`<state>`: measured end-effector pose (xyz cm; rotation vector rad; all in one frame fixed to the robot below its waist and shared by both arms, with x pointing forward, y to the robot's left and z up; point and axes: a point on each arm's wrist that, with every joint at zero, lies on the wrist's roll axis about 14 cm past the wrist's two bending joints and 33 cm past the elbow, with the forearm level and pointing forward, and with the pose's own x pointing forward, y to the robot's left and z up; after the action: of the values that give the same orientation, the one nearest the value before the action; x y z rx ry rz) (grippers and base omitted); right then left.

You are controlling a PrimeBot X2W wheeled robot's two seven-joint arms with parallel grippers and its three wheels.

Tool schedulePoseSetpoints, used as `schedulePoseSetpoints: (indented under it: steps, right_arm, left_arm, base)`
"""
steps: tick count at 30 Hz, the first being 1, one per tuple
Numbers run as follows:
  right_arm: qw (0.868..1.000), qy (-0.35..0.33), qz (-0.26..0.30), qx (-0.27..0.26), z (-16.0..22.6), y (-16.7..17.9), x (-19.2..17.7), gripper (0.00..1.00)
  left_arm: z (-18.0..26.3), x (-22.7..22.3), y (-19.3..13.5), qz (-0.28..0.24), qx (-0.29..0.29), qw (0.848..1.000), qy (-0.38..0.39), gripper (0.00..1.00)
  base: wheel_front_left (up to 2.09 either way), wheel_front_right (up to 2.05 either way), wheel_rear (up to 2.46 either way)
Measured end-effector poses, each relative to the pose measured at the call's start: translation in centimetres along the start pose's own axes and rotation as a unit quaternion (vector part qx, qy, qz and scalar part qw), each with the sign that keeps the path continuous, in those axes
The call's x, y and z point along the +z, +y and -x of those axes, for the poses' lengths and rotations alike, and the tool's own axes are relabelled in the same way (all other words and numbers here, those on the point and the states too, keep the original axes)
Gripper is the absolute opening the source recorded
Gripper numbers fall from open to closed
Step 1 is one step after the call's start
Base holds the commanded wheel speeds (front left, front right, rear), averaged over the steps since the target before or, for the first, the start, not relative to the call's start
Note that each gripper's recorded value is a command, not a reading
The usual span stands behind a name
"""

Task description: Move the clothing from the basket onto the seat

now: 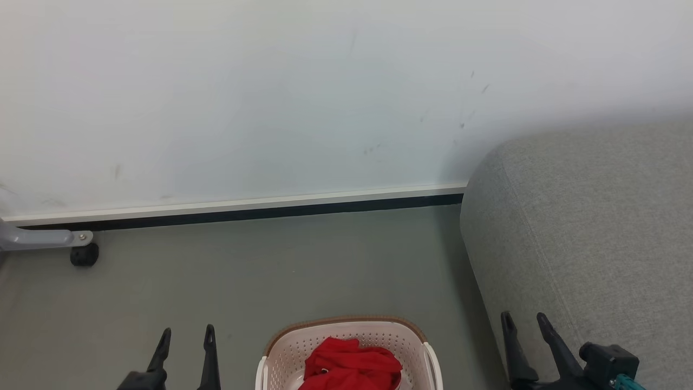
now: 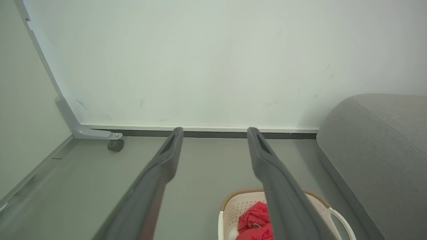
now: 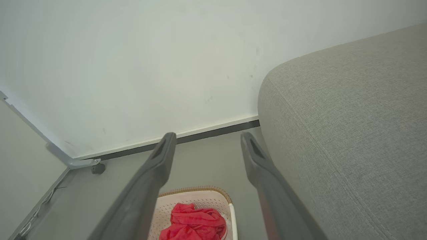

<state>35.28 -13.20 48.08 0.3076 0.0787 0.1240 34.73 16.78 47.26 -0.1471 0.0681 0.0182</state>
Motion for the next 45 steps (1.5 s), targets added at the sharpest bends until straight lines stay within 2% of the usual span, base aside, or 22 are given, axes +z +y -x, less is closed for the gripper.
schedulePoseSetpoints:
  steps: [15, 31, 40, 45]
  right_arm:
    - [0.994, -0.015, 0.098, 0.035, 0.9, 1.5, -0.3, 1.0]
    - [0.995, -0.011, 0.099, 0.029, 0.6, 1.0, -0.5, 1.0]
    - [0.995, -0.007, 0.098, 0.014, -0.5, -0.1, -0.6, 1.0]
    - [0.995, -0.011, 0.101, 0.004, -1.8, -0.9, -0.2, 1.0]
  left_arm:
    - [0.8, 0.1, -0.5, -0.11, -0.013, 0.994, -0.024, 1.0]
    - [0.7, -0.7, -0.6, -0.116, -0.02, 0.993, -0.011, 1.0]
    - [-1.4, -1.9, -3.7, -0.122, -0.082, 0.989, 0.006, 1.0]
    - [-2.2, -5.1, -5.2, -0.131, -0.117, 0.983, 0.052, 1.0]
  base:
    - [0.0, 0.0, 0.0]
    - [0.0, 0.0, 0.0]
    - [0.0, 0.0, 0.0]
    - [0.0, 0.0, 0.0]
